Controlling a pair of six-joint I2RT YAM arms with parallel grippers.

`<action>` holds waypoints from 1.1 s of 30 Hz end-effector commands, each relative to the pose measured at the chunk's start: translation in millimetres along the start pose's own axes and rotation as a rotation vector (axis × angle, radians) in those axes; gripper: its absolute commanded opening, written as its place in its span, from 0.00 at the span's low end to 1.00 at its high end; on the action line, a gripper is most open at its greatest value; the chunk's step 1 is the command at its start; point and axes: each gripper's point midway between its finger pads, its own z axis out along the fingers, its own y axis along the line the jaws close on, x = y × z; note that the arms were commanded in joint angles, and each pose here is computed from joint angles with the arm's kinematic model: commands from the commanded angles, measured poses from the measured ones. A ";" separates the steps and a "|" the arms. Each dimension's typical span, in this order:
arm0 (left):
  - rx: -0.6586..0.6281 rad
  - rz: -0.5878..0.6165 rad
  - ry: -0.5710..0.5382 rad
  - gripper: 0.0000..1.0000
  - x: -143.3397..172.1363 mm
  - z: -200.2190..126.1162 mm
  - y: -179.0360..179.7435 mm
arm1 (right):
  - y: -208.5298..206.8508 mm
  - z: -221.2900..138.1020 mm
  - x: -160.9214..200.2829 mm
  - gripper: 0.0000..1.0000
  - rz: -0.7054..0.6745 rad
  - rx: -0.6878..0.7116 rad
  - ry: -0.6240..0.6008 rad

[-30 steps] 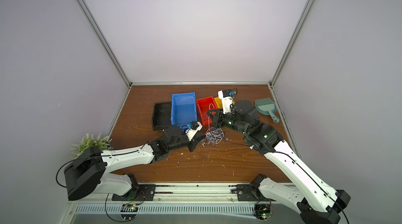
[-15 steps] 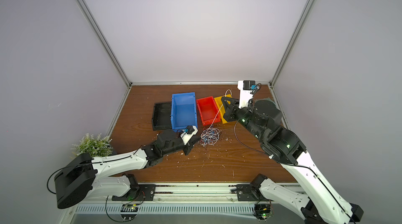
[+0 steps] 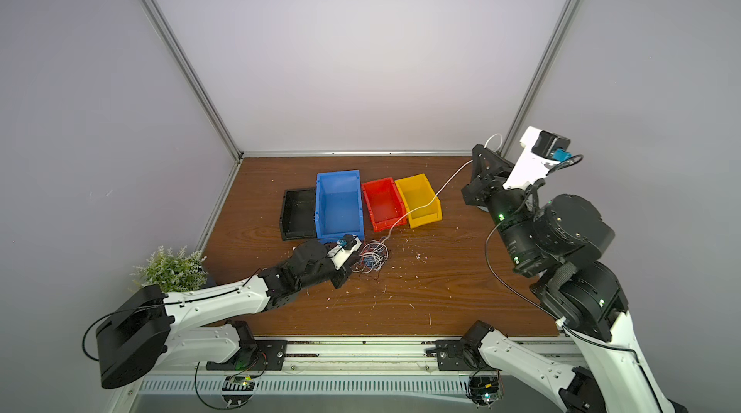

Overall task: Untangle and sort cables by color
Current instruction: Untie the cable.

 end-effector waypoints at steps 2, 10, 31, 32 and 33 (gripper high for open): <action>-0.055 -0.010 0.100 0.00 24.4 0.4 7.4 | -11.7 -13.7 -42.3 0.00 -0.013 0.062 -0.121; -0.032 -0.034 0.100 0.11 15.6 2.4 4.0 | -3.4 -4.9 -33.0 0.00 -0.038 0.038 -0.095; -0.450 -0.661 -0.055 0.98 -87.1 -109.9 177.5 | 81.3 78.4 96.1 0.00 -0.076 -0.270 0.166; -0.485 -0.720 -0.045 0.98 -78.1 -115.2 190.9 | 83.8 83.2 99.3 0.00 -0.077 -0.270 0.169; -0.511 -0.769 -0.031 0.98 -70.0 -119.1 200.2 | 83.3 88.3 102.5 0.00 -0.078 -0.256 0.171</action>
